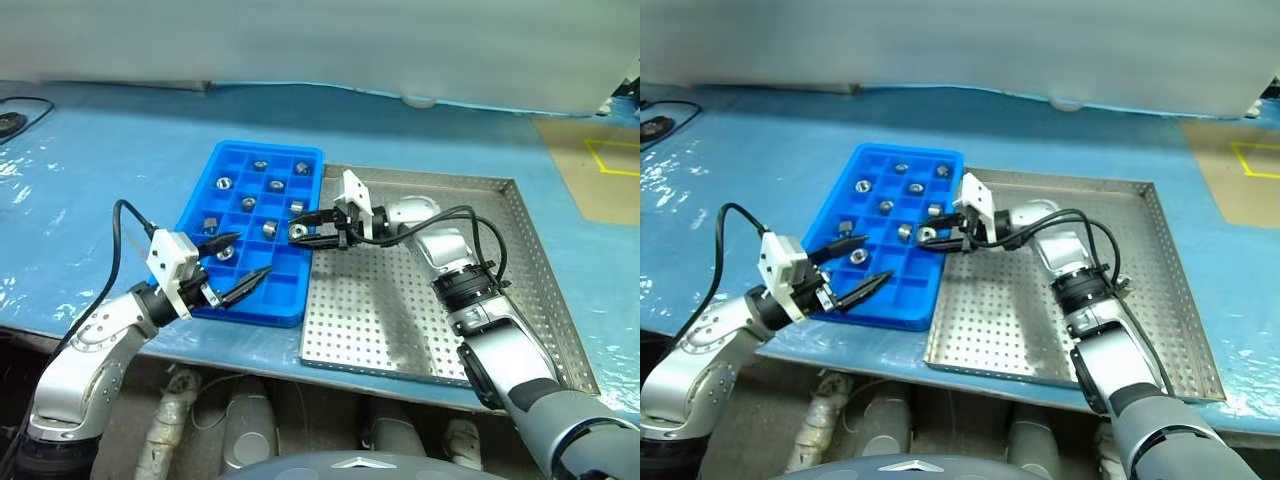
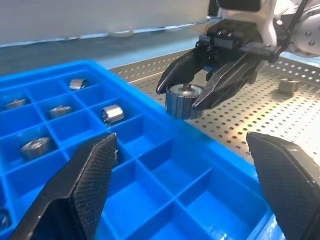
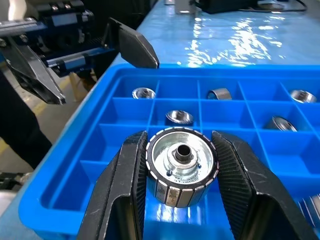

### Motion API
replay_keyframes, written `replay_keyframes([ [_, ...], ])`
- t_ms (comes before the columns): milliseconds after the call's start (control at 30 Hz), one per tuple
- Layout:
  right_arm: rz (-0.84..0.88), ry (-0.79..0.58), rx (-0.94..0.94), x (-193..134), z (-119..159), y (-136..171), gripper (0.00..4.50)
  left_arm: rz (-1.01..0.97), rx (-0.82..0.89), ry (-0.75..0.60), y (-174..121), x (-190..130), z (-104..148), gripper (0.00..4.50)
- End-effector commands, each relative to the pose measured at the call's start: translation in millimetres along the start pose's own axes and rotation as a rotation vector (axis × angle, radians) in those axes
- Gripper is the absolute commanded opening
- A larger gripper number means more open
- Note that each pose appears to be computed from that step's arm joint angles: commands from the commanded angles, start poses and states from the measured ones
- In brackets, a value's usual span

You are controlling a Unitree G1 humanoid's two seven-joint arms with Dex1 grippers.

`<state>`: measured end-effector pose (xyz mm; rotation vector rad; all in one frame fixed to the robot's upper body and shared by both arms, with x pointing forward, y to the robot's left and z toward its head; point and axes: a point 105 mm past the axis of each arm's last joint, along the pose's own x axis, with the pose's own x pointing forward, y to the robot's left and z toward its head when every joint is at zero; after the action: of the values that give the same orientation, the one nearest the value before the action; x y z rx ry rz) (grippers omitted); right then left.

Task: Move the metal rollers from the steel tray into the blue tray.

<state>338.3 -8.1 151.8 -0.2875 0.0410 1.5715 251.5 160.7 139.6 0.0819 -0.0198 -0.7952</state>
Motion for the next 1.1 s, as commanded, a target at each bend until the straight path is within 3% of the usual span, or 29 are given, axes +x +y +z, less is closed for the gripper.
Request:
replay_keyframes([
  [33, 0.068, -0.011, -0.049, 10.9, 10.4, 3.6, 1.61, 0.039, 0.035, -0.038, -3.2, -8.2, 9.8, 4.35],
  [400, 0.238, 0.063, -0.087, 43.7, -6.5, 20.4, 1.61, 0.175, 0.012, -0.003, -14.0, -34.7, -3.9, 4.35],
  [733, 0.242, 0.087, -0.094, 42.9, -15.3, 17.7, 1.61, 0.212, 0.012, 0.002, -14.8, -36.9, -2.7, 4.35],
  [1000, 0.202, 0.104, -0.095, 35.3, -19.1, 12.6, 4.14, 0.182, 0.015, -0.018, -14.3, -27.7, 3.3, 4.39],
  [1100, 0.179, 0.091, -0.098, 32.3, -15.8, 9.1, 4.14, 0.166, 0.016, -0.020, -14.4, -24.6, 4.6, 4.39],
])
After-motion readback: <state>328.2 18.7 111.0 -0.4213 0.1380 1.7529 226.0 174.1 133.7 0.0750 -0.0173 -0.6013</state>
